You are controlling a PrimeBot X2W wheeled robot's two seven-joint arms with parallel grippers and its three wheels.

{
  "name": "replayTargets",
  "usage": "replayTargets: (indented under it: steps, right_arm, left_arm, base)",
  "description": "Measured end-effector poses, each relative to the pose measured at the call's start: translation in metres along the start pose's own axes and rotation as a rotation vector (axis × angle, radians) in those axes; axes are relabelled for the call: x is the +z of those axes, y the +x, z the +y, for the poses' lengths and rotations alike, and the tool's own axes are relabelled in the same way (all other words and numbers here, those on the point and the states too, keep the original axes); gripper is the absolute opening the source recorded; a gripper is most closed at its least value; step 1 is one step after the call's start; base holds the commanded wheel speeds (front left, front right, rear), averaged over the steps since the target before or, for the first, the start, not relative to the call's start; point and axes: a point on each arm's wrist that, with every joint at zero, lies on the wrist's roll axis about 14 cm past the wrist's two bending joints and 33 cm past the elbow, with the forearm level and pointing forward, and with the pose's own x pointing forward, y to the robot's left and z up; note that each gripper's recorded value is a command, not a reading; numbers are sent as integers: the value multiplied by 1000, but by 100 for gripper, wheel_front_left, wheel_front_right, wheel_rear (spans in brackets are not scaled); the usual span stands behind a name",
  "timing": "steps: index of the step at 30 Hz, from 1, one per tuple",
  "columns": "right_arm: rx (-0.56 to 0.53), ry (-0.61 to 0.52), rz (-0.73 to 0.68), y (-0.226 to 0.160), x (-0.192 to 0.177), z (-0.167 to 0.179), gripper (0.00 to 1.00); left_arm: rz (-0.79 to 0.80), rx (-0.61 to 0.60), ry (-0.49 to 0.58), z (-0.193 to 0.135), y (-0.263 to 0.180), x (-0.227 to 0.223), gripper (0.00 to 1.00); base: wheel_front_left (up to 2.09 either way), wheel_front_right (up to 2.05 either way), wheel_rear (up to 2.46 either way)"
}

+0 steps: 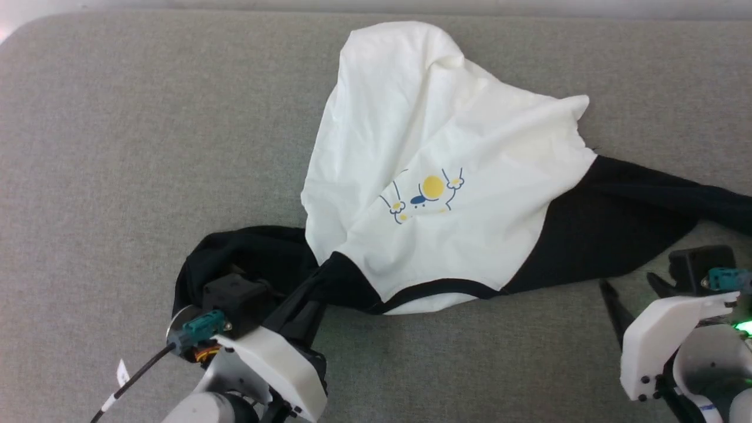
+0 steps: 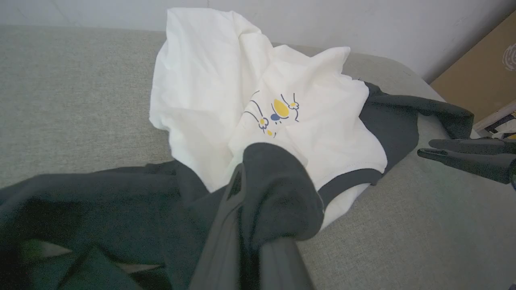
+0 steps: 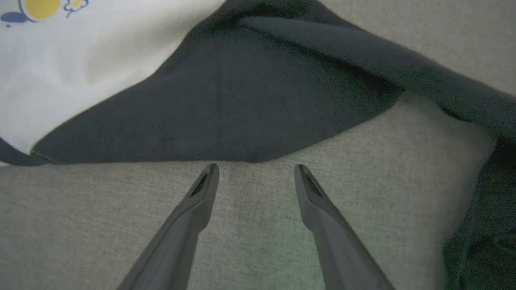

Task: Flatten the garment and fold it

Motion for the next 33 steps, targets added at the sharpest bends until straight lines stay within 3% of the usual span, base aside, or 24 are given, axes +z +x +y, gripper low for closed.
replayTargets:
  steps: [14, 15, 16, 19, 27, 33]
  right_arm:
    - [41, 6, 59, 42, -2, 12, 100]
    - [51, 5, 60, 44, -2, 15, 88]
    - [56, 6, 57, 46, -1, 17, 47]
    - [73, 5, 32, 52, 4, 22, 0]
    - [75, 60, -103, 50, 23, 20, 0]
    - [52, 114, -353, 19, 71, 6, 0]
  left_arm:
    - [48, 34, -30, 15, 15, -19, 0]
    - [53, 36, -32, 16, 15, -21, 0]
    - [59, 39, -34, 17, 16, -22, 0]
    - [64, 39, -34, 18, 19, -24, 0]
    - [-2, 38, -21, 18, 19, -10, 0]
    - [-210, 62, -4, 18, 8, 41, 0]
  base:
    - [0, 0, 0]
    - [0, 0, 0]
    - [0, 0, 0]
    - [0, 0, 0]
    - [0, 0, 0]
    - [0, 0, 0]
